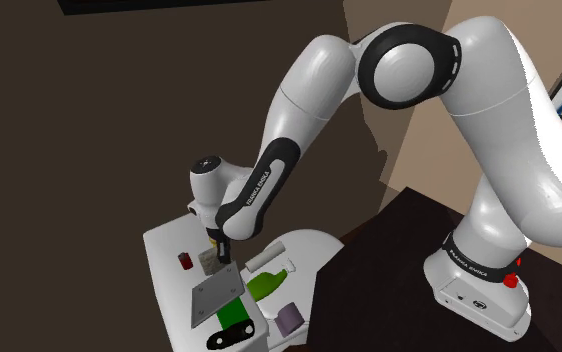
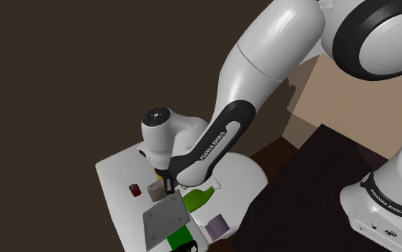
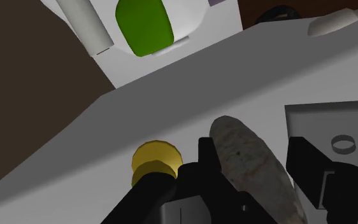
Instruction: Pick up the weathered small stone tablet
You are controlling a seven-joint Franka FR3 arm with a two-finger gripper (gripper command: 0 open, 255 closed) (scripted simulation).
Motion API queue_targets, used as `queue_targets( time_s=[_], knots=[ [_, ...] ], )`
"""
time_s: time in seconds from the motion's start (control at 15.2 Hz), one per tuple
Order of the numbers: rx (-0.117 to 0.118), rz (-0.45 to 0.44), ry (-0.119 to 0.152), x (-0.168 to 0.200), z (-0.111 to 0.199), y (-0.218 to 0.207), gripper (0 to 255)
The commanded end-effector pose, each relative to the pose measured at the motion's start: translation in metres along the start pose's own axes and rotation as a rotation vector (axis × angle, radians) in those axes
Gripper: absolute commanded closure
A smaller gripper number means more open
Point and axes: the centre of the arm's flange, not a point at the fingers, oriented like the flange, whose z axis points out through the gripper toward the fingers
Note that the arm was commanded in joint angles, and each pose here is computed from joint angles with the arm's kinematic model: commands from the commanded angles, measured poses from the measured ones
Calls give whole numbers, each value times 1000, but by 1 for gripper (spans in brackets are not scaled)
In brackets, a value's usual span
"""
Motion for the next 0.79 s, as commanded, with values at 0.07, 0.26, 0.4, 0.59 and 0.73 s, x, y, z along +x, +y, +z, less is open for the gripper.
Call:
queue_targets(
  time_s=[0.07,0.26,0.4,0.59,0.73],
  knots=[
    [0,0,0,0,1,0,255],
    [0,0,0,0,0,0,255],
    [0,0,0,0,0,0,255],
    [0,0,0,0,-16,-1,255],
    [0,0,0,0,-26,-1,255]
  ],
)
